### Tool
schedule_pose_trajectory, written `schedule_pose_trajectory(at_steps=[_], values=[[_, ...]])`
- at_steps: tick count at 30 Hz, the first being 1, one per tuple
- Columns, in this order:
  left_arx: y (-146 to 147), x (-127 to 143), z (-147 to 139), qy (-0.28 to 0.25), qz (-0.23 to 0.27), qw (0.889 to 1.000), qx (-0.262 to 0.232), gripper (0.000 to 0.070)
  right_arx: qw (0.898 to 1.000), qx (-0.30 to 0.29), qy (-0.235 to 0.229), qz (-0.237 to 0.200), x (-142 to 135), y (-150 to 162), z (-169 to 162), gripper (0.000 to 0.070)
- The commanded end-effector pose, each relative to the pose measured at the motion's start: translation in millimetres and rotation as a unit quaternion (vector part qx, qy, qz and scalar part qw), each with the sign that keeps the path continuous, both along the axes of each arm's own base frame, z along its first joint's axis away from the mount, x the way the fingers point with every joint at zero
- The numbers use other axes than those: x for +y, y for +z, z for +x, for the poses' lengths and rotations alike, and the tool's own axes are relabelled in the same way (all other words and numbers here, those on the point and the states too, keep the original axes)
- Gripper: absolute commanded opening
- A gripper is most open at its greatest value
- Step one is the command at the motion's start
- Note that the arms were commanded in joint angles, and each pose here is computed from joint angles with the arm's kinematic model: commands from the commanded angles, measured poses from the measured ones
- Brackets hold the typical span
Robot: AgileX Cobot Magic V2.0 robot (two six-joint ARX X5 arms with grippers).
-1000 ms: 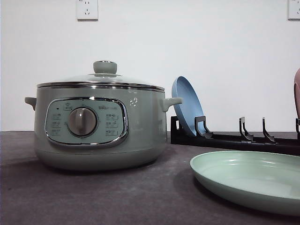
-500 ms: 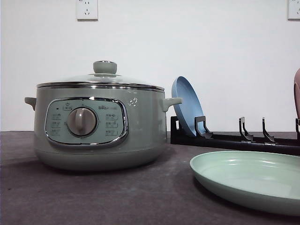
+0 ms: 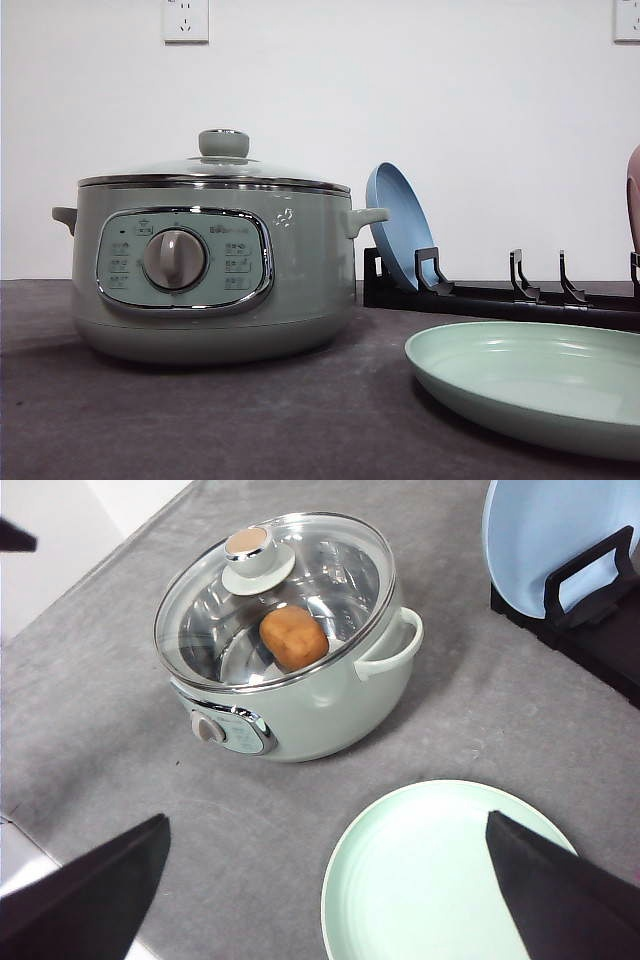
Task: Transfer potato from steamer to green plate
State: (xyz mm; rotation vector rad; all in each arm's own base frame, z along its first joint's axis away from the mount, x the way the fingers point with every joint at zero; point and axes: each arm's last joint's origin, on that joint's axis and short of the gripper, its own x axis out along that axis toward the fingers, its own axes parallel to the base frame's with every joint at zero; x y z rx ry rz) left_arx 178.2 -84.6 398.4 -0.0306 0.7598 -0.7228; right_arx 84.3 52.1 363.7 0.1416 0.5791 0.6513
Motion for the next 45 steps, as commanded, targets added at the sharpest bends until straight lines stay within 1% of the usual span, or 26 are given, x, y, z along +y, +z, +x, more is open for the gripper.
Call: schedule_pose_trajectory(at_steps=[1,3,7,10,15,21,27,31,40,41,44,45], values=[[8,-5,11,0.012,0.011,1.0,-0.001,0.067,1.0,-0.006,0.002,0.009,0,5,0,0.0641],[11,-9,25,0.023,0.029,0.999,0.01,0.067,1.0,-0.007,0.001,0.009,0,5,0,0.0641],[15,-22,52,0.023,0.045,0.998,0.032,0.0669,1.0,-0.007,0.001,0.009,0,5,0,0.0641],[15,-34,73,0.027,0.063,0.997,0.04,0.0667,1.0,-0.007,0.001,0.009,0,6,0,0.0641],[8,-52,101,0.038,0.095,0.994,0.047,0.0666,1.0,-0.009,-0.001,0.006,0,5,0,0.0641],[-10,-75,127,0.043,0.137,0.988,0.058,0.0665,1.0,-0.01,-0.001,0.006,0,6,0,0.0641],[-32,-91,142,0.051,0.19,0.978,0.062,0.0664,1.0,-0.01,0.0,0.005,0,5,0,0.0641],[-43,-96,150,0.049,0.196,0.977,0.071,0.0664,1.0,-0.01,0.0,0.005,0,5,0,0.0641],[-57,-103,163,0.048,0.197,0.977,0.069,0.0662,1.0,-0.009,0.0,0.005,0,5,0,0.0641],[-58,-104,163,0.047,0.197,0.977,0.071,0.0651,1.0,-0.009,0.0,0.005,0,5,0,0.0641],[-59,-104,164,0.047,0.197,0.977,0.07,0.0585,1.0,-0.009,0.0,0.005,0,5,0,0.0641],[-59,-105,165,0.048,0.196,0.977,0.069,0.0573,1.0,-0.01,0.0,0.005,0,5,0,0.064]])
